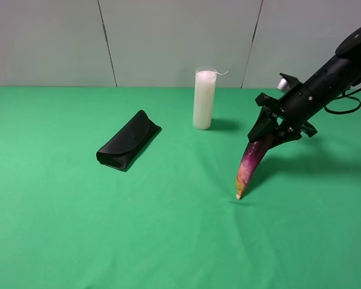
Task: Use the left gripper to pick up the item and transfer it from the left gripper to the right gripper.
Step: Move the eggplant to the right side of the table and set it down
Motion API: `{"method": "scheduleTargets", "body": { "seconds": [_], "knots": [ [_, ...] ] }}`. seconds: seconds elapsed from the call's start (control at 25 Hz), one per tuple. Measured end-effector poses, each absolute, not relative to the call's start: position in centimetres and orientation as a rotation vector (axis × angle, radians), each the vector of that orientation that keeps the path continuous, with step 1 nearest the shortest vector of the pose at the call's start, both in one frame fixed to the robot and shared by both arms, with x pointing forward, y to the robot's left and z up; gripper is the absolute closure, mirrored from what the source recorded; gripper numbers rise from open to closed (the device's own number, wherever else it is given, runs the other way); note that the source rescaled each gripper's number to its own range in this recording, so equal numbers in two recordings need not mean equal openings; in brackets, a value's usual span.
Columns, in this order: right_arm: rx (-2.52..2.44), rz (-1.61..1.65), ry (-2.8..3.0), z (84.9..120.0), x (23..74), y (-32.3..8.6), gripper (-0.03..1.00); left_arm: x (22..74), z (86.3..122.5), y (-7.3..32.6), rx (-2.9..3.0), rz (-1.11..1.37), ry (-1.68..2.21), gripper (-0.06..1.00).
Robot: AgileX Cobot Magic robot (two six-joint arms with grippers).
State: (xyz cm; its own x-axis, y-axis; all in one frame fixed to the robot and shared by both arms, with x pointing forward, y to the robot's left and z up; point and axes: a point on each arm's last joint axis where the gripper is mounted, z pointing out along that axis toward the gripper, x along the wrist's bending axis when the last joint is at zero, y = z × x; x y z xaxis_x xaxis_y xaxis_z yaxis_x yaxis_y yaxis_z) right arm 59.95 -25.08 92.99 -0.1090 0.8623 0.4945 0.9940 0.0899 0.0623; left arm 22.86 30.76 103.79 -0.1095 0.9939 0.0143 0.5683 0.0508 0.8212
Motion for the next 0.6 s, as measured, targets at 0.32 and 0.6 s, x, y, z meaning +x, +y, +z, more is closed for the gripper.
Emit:
{"method": "scheduleTargets", "body": {
  "seconds": [0.32, 0.6],
  "knots": [
    [-1.877, -0.518, -2.086, 91.2, 60.5, -25.5, 0.97, 22.9, 103.8, 30.8, 1.573, 0.925, 1.742, -0.03],
    [-1.903, -0.525, -2.103, 90.8, 60.8, -25.7, 0.97, 22.9, 103.8, 30.8, 1.572, 0.926, 1.742, -0.03]
  ]
}}
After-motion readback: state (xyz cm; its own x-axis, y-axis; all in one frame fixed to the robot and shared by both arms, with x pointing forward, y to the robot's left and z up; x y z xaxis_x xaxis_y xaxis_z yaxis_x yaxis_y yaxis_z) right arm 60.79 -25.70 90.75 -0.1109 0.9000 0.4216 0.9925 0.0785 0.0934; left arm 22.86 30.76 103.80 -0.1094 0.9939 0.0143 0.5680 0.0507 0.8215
